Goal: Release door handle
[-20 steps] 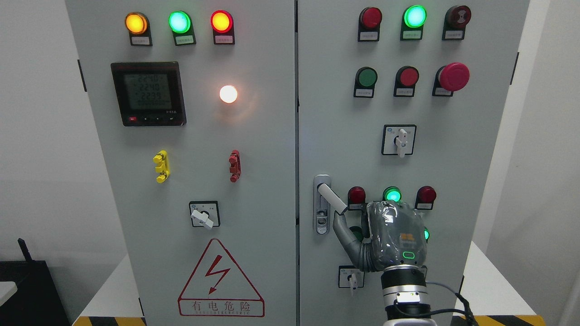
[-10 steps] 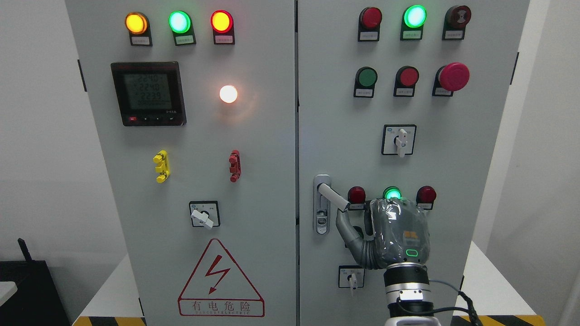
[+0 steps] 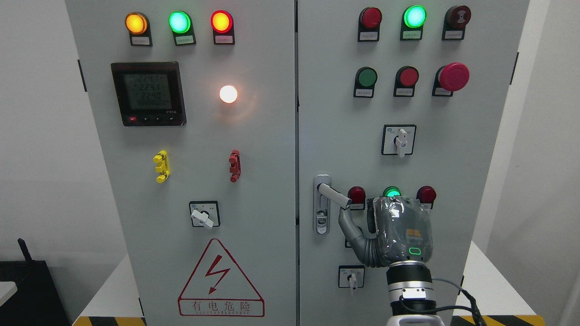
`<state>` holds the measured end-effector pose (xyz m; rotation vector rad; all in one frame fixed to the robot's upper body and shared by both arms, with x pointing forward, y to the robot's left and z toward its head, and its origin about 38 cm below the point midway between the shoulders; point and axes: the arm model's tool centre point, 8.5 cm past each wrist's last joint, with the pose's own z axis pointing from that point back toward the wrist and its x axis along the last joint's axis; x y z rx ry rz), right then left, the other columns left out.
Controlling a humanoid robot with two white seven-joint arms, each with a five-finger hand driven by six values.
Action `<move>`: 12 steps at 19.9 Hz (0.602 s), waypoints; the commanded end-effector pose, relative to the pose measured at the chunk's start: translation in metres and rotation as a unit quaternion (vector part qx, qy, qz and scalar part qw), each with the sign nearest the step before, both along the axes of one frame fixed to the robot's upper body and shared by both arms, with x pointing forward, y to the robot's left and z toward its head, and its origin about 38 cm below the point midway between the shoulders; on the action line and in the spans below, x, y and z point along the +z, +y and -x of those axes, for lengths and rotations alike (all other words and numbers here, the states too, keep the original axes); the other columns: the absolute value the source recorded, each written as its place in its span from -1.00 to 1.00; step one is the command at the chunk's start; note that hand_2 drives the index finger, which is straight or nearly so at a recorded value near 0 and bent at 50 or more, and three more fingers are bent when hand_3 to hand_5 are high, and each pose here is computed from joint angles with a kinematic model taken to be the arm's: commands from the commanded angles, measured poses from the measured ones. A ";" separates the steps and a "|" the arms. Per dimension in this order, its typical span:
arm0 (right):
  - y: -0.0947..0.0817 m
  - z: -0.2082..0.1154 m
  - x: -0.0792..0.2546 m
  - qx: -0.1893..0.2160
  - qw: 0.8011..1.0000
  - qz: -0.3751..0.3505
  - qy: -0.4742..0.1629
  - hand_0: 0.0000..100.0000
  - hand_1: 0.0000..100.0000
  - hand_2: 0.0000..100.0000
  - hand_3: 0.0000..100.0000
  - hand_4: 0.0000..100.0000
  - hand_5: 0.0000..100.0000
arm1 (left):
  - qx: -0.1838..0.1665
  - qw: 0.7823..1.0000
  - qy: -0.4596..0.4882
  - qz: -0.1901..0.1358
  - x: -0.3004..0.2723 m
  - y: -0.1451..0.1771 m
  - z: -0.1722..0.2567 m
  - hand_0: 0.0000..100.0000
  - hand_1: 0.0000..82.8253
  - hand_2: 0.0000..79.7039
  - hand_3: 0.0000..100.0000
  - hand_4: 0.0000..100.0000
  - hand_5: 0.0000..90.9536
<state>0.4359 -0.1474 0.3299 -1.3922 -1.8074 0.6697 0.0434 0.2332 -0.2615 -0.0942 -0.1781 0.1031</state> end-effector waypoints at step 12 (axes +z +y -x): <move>-0.004 -0.001 0.006 -0.005 1.000 -0.002 -0.006 -0.09 -0.77 1.00 1.00 0.97 0.87 | 0.006 1.000 0.009 0.000 0.000 0.000 0.006 -0.76 -0.06 -1.00 -1.00 -1.00 -1.00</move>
